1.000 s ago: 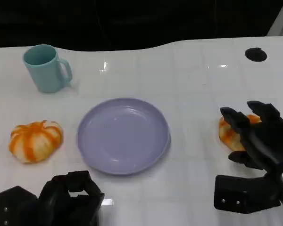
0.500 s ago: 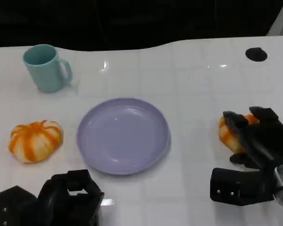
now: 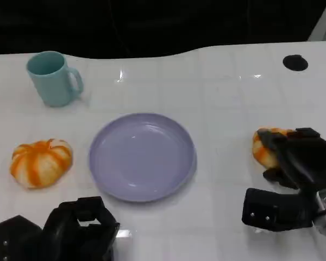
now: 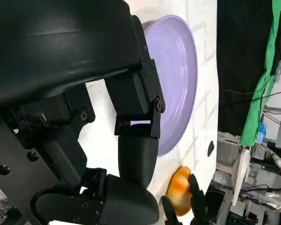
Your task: Grasp the bread from the table and place it into the plate.
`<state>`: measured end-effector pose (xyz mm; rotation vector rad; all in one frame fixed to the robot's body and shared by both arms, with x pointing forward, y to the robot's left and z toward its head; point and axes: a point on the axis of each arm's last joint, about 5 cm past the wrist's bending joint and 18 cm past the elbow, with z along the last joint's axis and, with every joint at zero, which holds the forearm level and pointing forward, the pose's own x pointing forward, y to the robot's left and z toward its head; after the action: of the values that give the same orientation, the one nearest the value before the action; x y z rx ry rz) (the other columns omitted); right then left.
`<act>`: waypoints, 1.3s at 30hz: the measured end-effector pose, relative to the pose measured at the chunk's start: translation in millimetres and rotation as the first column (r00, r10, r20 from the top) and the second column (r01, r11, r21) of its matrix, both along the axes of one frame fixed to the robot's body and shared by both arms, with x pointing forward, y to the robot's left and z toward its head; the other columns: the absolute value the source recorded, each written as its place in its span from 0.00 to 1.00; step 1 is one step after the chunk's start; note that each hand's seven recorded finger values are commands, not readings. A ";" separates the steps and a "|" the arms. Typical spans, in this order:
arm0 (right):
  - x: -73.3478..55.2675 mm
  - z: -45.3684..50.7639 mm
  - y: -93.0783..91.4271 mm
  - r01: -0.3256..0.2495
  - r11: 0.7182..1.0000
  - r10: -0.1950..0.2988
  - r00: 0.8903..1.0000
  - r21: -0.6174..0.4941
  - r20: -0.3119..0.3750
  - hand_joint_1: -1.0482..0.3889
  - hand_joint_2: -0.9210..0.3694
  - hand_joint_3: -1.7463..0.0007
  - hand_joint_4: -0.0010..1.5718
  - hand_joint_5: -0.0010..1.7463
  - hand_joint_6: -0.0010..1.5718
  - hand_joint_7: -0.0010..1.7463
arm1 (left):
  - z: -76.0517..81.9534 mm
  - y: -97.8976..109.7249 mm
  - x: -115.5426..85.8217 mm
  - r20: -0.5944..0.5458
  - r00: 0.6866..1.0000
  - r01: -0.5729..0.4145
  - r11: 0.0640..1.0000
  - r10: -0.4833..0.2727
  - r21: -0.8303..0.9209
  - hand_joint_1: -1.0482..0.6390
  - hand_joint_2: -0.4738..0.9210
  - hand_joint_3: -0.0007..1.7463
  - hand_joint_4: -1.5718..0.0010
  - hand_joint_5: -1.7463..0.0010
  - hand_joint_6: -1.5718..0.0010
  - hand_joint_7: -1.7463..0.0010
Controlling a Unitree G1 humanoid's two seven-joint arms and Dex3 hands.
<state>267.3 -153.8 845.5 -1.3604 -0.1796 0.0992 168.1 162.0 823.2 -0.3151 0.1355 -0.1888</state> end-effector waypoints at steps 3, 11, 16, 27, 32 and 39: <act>1.5 -1.4 -1.1 -0.007 1.000 0.006 0.999 0.031 0.042 0.61 0.01 0.96 0.52 0.97 0.52 0.73 | -0.2 0.1 -0.5 -0.001 1.000 0.000 1.000 0.000 0.000 0.00 0.65 0.56 0.00 0.30 0.10 0.48; 0.3 -6.0 -0.7 -0.023 0.998 0.018 0.996 0.052 0.088 0.61 0.01 0.91 0.54 1.00 0.40 1.00 | -0.4 -0.1 -1.5 -0.004 1.000 -0.002 1.000 0.002 -0.002 0.00 0.65 0.56 0.00 0.30 0.10 0.48; -0.5 -6.6 1.5 -0.035 0.996 0.026 0.993 0.080 0.118 0.61 0.21 0.64 0.55 1.00 0.40 1.00 | 0.1 -0.1 -1.2 -0.003 1.000 -0.001 1.000 0.001 -0.003 0.00 0.65 0.56 0.00 0.30 0.10 0.48; -1.1 -4.8 6.4 -0.084 0.984 0.048 0.974 0.154 0.223 0.61 0.37 0.34 0.59 1.00 0.45 1.00 | 0.1 0.0 -1.2 -0.003 1.000 -0.001 1.000 0.001 -0.003 0.00 0.65 0.56 0.00 0.30 0.10 0.47; -0.9 0.6 14.1 -0.144 0.970 0.087 0.958 0.196 0.273 0.62 0.39 0.30 0.61 1.00 0.47 1.00 | 0.1 -0.1 -1.2 -0.003 1.000 -0.001 1.000 0.001 -0.002 0.00 0.64 0.56 0.00 0.30 0.10 0.47; -2.4 13.8 32.9 -0.268 0.926 0.164 0.920 0.266 0.357 0.61 0.43 0.23 0.63 1.00 0.48 1.00 | 0.2 -0.2 -1.2 -0.005 1.000 0.000 1.000 0.000 -0.003 0.00 0.64 0.56 0.00 0.30 0.09 0.47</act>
<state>264.9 -120.9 859.3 -1.0286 -0.6075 0.0276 166.9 161.8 823.3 -0.3186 0.1405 -0.1884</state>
